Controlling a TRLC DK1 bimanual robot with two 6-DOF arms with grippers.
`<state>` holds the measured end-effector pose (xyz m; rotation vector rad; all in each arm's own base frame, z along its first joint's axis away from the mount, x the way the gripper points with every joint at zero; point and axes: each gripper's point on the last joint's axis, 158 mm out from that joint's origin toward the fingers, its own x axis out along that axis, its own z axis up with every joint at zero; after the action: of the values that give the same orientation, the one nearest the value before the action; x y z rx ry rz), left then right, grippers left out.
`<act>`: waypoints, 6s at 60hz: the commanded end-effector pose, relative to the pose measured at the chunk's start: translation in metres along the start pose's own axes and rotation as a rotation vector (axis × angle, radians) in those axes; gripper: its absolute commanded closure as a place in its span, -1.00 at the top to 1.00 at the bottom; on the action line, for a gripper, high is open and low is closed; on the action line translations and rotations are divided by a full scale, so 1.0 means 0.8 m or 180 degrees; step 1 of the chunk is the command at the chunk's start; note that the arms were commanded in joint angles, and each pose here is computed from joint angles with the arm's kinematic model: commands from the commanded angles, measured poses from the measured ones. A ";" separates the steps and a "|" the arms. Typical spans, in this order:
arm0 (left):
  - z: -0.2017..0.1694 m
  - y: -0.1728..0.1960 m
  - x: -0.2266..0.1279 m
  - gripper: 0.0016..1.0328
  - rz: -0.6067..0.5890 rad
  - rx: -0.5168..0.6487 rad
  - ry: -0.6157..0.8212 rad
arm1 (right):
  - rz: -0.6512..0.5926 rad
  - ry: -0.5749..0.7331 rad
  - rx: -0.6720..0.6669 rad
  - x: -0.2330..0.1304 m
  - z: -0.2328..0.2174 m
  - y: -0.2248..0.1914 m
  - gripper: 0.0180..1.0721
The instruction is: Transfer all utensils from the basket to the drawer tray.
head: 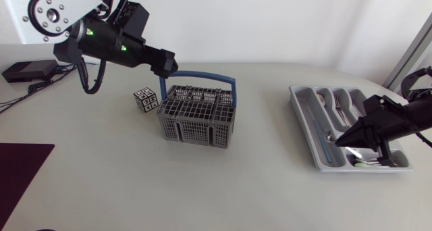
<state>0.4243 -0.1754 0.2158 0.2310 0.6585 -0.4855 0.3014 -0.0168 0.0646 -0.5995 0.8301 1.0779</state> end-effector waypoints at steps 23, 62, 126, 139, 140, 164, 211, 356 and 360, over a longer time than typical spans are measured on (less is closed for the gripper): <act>-0.060 0.055 0.007 0.91 0.0488 0.0152 0.0122 | -0.0258 0.0783 -0.0594 -0.014 -0.174 -0.073 -0.88; -0.146 0.122 0.039 0.91 0.0746 0.0088 0.0478 | -0.0853 0.0871 -0.0694 -0.045 -0.107 -0.064 0.25; -0.177 0.067 0.113 0.91 0.0453 0.0485 0.0699 | -0.0586 -0.0051 0.0056 0.192 0.237 -0.022 0.25; -0.174 0.039 0.104 0.91 0.0350 0.0588 0.0654 | -0.0573 -0.0037 0.0117 0.202 0.236 -0.029 0.25; -0.174 0.038 0.104 0.91 0.0346 0.0592 0.0653 | -0.0569 -0.0041 0.0122 0.202 0.237 -0.029 0.25; -0.174 0.067 0.105 0.91 0.0468 0.0504 0.0648 | -0.0704 -0.0065 0.0327 0.199 0.238 -0.066 0.25; -0.177 0.053 0.111 0.91 0.0404 0.0532 0.0656 | -0.0698 -0.0062 0.0226 0.195 0.251 -0.035 0.25; -0.174 0.086 -0.167 0.91 0.1447 -0.0421 -0.1802 | -0.3359 -0.1440 0.0977 -0.106 0.084 -0.021 0.92; -0.181 0.085 -0.168 0.91 0.1447 -0.0448 -0.1801 | -0.3505 -0.1590 0.1078 -0.114 0.079 -0.014 0.92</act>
<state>0.2943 -0.0171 0.2026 0.1089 0.0691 -0.0486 0.3178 -0.0134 0.1805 -0.4354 0.1658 0.0892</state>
